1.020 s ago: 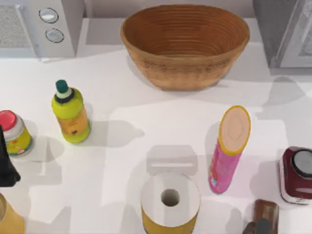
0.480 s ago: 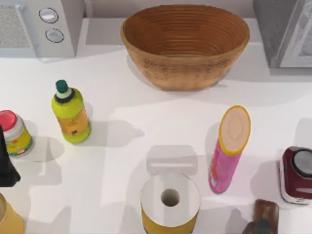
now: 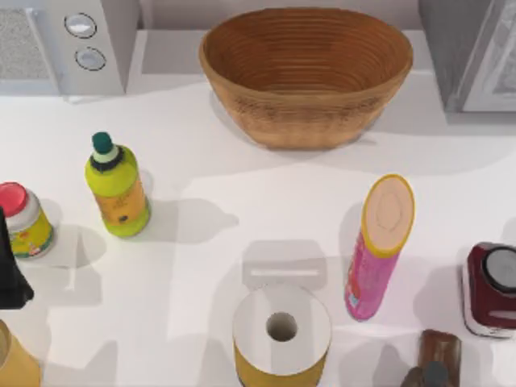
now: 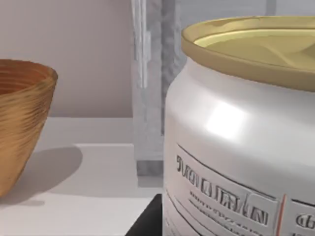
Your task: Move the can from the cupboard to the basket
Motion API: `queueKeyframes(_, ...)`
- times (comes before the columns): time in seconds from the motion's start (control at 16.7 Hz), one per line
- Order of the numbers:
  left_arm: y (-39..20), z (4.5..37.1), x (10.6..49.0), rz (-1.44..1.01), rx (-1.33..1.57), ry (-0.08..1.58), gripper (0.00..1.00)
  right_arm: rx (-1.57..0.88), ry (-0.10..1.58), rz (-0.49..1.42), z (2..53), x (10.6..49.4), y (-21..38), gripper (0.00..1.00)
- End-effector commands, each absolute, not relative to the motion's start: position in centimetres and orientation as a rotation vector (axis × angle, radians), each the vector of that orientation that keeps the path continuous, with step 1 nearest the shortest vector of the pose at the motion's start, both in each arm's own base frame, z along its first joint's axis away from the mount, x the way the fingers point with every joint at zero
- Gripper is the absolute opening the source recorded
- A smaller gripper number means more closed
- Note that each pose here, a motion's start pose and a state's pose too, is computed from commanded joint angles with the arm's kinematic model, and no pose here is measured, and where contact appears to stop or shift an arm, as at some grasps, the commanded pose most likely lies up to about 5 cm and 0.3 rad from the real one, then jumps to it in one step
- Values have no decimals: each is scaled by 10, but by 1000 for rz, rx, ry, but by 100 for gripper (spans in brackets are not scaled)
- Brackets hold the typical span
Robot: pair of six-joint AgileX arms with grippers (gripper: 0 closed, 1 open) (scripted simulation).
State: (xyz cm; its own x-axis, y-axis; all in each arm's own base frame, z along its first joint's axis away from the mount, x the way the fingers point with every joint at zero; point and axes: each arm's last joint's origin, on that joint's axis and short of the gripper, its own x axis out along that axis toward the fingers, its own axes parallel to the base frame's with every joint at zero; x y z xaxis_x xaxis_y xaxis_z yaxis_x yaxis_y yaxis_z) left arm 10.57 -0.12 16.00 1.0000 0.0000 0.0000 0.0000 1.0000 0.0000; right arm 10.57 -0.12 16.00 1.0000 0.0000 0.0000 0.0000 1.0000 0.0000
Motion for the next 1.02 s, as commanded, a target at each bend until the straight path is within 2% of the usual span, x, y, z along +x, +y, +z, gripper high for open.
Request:
queueKeyframes(0.36,-1,160,106,0,0,0,100,2,11,3,160,107,-1,0)
queueKeyframes(0.66,-1,160,106,0,0,0,100,6,-42,6,212,115,7,0)
queueKeyframes(0.84,-1,160,106,0,0,0,100,10,-52,4,256,138,18,0)
queueKeyframes(1.02,-1,160,106,0,0,0,100,11,-42,1,294,182,41,0)
